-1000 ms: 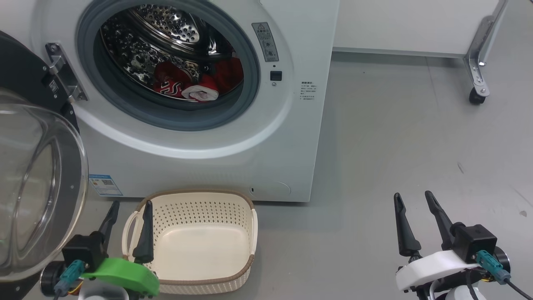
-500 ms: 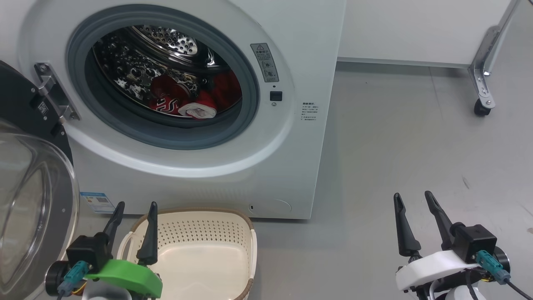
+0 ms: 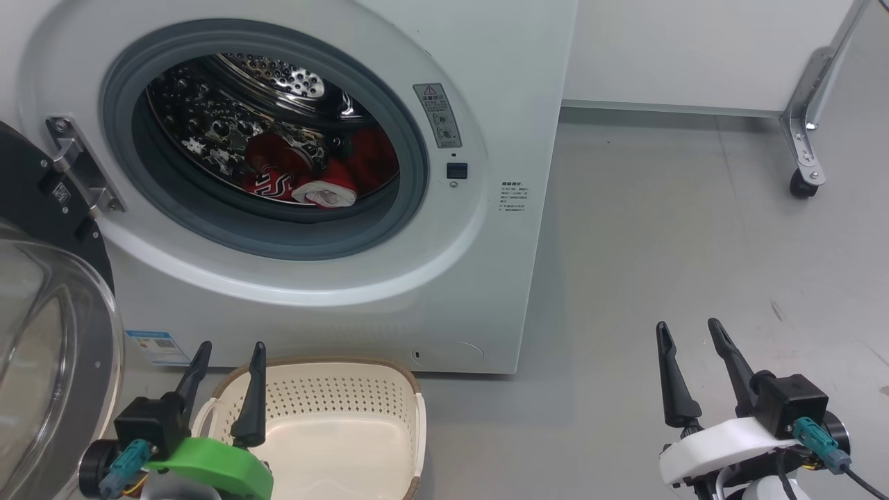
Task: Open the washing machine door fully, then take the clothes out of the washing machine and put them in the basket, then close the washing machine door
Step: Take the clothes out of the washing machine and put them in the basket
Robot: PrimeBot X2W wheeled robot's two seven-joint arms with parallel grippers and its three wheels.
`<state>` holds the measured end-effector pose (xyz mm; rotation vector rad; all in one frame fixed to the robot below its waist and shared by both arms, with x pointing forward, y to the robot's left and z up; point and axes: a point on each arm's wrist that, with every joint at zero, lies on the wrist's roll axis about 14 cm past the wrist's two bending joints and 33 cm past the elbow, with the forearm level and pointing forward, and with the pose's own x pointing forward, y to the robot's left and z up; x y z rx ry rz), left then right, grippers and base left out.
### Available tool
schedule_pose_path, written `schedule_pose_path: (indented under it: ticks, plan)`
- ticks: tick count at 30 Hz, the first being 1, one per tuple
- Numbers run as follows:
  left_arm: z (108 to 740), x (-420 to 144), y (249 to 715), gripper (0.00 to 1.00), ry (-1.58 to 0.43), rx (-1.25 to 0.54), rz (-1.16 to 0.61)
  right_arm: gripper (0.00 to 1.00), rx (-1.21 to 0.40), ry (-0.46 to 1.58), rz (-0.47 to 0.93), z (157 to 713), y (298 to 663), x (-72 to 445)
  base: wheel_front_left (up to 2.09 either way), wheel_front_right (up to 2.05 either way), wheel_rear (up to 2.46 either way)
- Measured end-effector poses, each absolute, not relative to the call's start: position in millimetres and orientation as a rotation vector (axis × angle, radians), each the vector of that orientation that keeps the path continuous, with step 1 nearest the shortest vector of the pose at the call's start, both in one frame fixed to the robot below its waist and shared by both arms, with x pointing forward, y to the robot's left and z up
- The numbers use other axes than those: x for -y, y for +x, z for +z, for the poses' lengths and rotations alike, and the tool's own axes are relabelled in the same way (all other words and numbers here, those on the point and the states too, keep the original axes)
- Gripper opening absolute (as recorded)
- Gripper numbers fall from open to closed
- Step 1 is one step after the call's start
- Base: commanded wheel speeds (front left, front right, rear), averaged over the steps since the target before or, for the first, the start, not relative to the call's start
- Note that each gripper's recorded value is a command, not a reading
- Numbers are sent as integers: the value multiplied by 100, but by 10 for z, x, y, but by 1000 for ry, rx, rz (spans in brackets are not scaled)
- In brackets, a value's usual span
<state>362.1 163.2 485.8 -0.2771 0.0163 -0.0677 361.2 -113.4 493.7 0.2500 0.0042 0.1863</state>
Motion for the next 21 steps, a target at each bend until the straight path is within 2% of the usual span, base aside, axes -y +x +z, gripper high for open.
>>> schedule_pose_path:
  ticks: [21]
  plan:
    - [4842,-1595,3611,100,-261,-22,-81,100,-3,252,183,4937,3615,1140,0,0,0]
